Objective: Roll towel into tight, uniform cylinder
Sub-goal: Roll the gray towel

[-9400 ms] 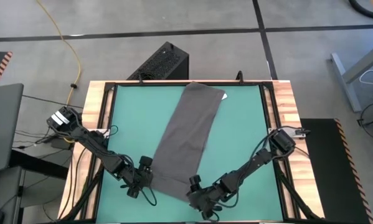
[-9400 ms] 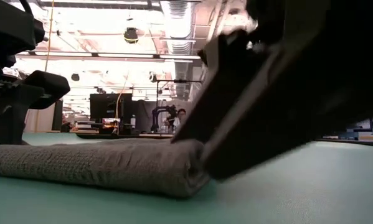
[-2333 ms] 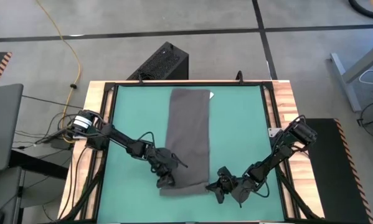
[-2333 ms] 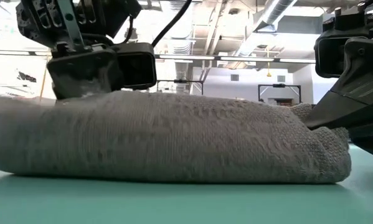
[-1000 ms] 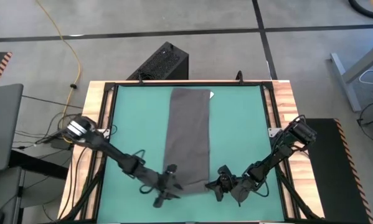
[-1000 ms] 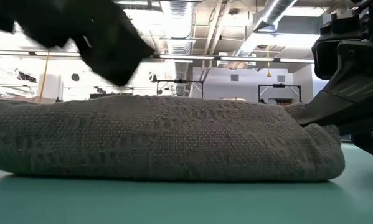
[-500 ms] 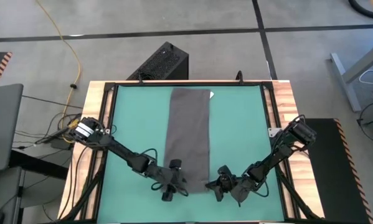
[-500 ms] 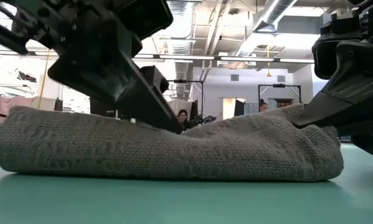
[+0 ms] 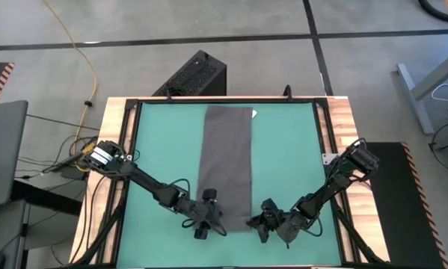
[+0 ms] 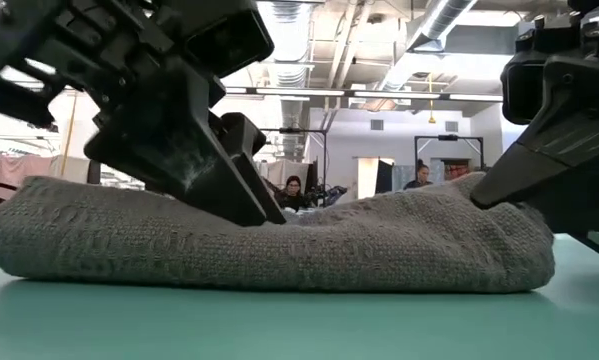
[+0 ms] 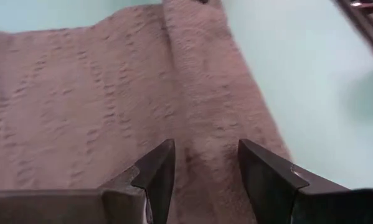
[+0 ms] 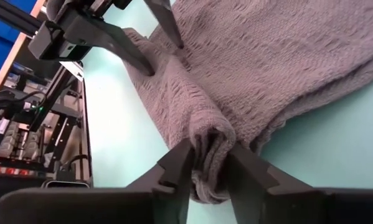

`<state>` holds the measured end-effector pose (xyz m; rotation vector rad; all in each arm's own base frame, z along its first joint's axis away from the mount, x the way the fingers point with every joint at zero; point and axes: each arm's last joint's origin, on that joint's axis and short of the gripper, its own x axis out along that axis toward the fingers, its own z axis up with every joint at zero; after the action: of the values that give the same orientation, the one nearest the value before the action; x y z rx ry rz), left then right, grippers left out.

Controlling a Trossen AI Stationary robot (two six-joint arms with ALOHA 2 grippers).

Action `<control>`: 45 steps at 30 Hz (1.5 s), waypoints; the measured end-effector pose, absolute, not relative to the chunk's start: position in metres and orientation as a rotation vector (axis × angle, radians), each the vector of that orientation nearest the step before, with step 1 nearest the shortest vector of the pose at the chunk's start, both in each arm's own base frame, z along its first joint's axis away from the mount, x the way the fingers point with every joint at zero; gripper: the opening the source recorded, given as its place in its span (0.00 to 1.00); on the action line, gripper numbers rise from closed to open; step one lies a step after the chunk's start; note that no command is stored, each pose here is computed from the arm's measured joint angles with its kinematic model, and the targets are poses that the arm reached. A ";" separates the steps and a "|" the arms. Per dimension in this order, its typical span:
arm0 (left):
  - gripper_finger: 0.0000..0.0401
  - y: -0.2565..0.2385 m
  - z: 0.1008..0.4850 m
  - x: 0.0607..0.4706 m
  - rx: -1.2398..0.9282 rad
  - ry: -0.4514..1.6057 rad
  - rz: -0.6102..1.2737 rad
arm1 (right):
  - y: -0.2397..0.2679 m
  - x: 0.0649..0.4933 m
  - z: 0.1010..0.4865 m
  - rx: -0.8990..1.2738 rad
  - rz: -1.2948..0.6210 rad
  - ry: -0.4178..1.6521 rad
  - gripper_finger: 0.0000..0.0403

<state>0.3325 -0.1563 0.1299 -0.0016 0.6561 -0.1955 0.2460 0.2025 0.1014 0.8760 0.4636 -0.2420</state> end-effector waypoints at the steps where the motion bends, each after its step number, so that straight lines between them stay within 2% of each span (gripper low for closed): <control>1: 0.41 -0.156 0.127 0.333 0.005 0.660 -0.190 | 0.203 0.246 0.101 0.877 -0.238 0.468 0.32; 9: 0.41 -0.157 0.106 0.337 0.023 0.673 -0.152 | 0.196 0.250 0.109 0.903 -0.161 0.585 0.42; 18: 0.41 -0.156 0.105 0.336 0.042 0.681 -0.146 | 0.178 0.238 0.138 0.810 -0.143 0.746 0.40; 23: 0.41 -0.156 0.105 0.336 0.050 0.682 -0.148 | 0.173 0.232 0.163 0.751 -0.103 0.686 0.39; 27: 0.41 -0.155 0.105 0.337 0.053 0.678 -0.154 | 0.182 0.235 0.174 0.636 -0.045 0.520 0.38; 29: 0.41 -0.154 0.106 0.338 0.055 0.671 -0.158 | 0.189 0.240 0.168 0.599 -0.028 0.466 0.36; 33: 0.41 -0.154 0.107 0.339 0.063 0.660 -0.162 | 0.198 0.260 0.141 0.539 -0.066 0.493 0.29; 40: 0.41 -0.154 0.107 0.339 0.077 0.660 -0.166 | 0.209 0.280 0.115 0.456 -0.094 0.572 0.04; 45: 0.41 -0.149 0.125 0.333 0.137 0.672 -0.145 | 0.204 0.279 0.105 0.495 -0.192 0.652 0.07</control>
<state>0.3327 -0.1494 0.1247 0.1369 0.6719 -0.1454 0.2785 0.2043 0.1049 0.4950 0.6521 -0.1915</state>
